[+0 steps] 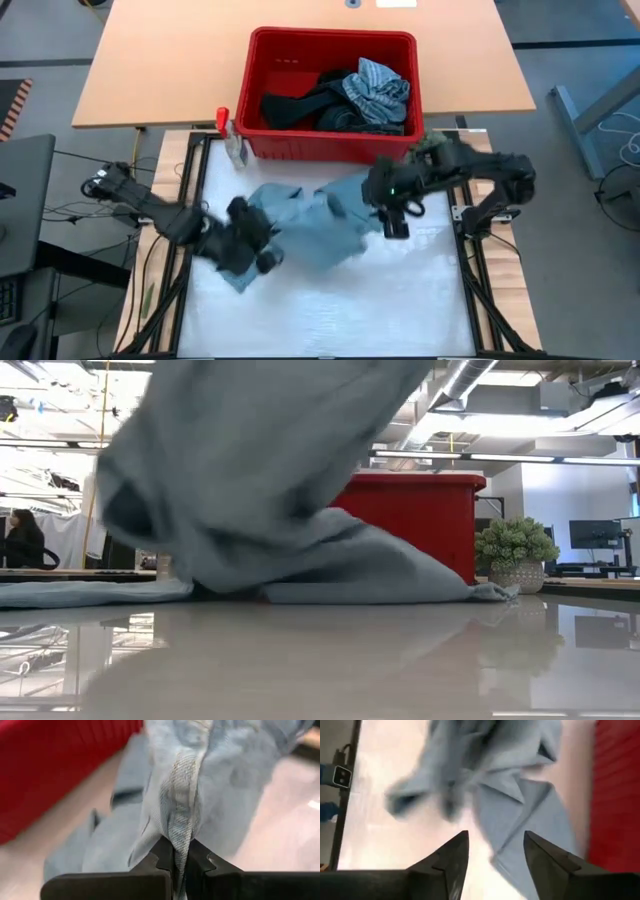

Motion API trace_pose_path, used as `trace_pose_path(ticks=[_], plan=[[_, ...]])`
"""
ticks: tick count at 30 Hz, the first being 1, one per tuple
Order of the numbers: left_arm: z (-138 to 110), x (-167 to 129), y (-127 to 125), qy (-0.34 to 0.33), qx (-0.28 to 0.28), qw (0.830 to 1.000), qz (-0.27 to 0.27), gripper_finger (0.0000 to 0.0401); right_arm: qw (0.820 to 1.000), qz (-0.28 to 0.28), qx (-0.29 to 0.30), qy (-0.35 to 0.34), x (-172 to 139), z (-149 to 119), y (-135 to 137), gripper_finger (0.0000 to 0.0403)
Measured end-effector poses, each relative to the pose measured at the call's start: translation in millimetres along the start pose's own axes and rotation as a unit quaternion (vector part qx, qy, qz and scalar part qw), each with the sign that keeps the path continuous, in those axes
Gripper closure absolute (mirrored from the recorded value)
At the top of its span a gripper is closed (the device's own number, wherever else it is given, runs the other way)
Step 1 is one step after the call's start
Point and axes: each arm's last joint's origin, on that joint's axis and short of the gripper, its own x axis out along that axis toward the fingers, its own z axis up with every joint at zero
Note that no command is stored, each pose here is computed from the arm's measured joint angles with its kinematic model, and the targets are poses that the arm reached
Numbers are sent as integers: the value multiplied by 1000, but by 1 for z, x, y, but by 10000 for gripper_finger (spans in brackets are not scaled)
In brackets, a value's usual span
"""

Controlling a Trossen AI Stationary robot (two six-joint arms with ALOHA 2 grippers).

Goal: Fold laundry
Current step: Fold the blue pants from the red laundry bin

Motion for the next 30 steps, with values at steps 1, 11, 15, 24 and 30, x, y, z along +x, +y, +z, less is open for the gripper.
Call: trace_pose_path(ticks=[1, 11, 15, 24, 30], plan=[[-12, -2, -5, -1, 14, 1000, -2, 401, 1000, 11, -5, -12, 9, -5, 5, 184], [-113, 8, -11, -42, 12, 999, 13, 401, 971, 86, 1, -223, 99, -36, 43, 184], [-111, 14, -15, -56, -8, 998, -6, 401, 974, 87, -12, -209, 134, -44, 54, 184], [-80, 11, 0, -57, -44, 997, -20, 401, 979, 93, -22, -179, 191, -40, 70, 184], [-59, -11, 23, -78, -80, 993, -49, 401, 978, 114, -22, -175, 209, -41, 90, 184]])
